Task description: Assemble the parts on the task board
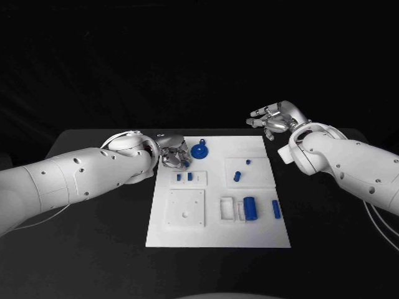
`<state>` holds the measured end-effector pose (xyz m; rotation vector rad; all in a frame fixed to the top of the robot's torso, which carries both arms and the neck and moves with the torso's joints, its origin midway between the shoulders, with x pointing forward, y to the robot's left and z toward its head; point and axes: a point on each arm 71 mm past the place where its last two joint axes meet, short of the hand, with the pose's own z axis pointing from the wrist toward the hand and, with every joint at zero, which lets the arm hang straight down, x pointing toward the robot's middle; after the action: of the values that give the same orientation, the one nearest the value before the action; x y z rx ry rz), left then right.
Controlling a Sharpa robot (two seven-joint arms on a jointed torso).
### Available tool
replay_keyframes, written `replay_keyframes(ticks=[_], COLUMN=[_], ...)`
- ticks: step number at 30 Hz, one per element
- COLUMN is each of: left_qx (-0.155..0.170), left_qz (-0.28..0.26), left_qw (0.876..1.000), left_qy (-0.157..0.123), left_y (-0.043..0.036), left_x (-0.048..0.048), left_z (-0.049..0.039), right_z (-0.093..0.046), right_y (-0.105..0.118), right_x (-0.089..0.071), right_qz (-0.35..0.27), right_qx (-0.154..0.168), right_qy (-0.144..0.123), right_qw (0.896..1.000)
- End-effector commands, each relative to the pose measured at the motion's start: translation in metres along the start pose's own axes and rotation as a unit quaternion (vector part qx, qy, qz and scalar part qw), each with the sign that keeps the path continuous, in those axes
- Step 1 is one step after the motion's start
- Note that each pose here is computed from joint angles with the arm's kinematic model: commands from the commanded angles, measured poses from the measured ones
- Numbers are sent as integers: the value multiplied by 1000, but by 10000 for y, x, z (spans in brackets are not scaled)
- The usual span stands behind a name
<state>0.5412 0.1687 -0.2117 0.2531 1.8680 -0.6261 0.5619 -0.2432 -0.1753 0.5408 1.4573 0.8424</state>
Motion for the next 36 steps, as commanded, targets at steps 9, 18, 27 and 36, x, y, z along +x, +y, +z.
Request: replay_keyframes(ticks=[9,18,27,36], left_qx=[0,-2,-7,-23], left_qz=[-2,-1,-3,-14], left_qw=[1000,1000,1000,999], left_qy=[-2,-17,-31,-38], left_y=[5,15,58,196], left_x=[40,17,-14,-81], left_z=[-9,-11,-34,-106], right_z=[-3,-12,-21,-75], right_y=[12,7,-10,-29], right_x=[28,32,27,65], right_qz=[-3,-15,-21,-59], right_qx=[-4,-5,-4,-13], right_qy=[18,30,40,80], right_qw=[1000,999,999,995])
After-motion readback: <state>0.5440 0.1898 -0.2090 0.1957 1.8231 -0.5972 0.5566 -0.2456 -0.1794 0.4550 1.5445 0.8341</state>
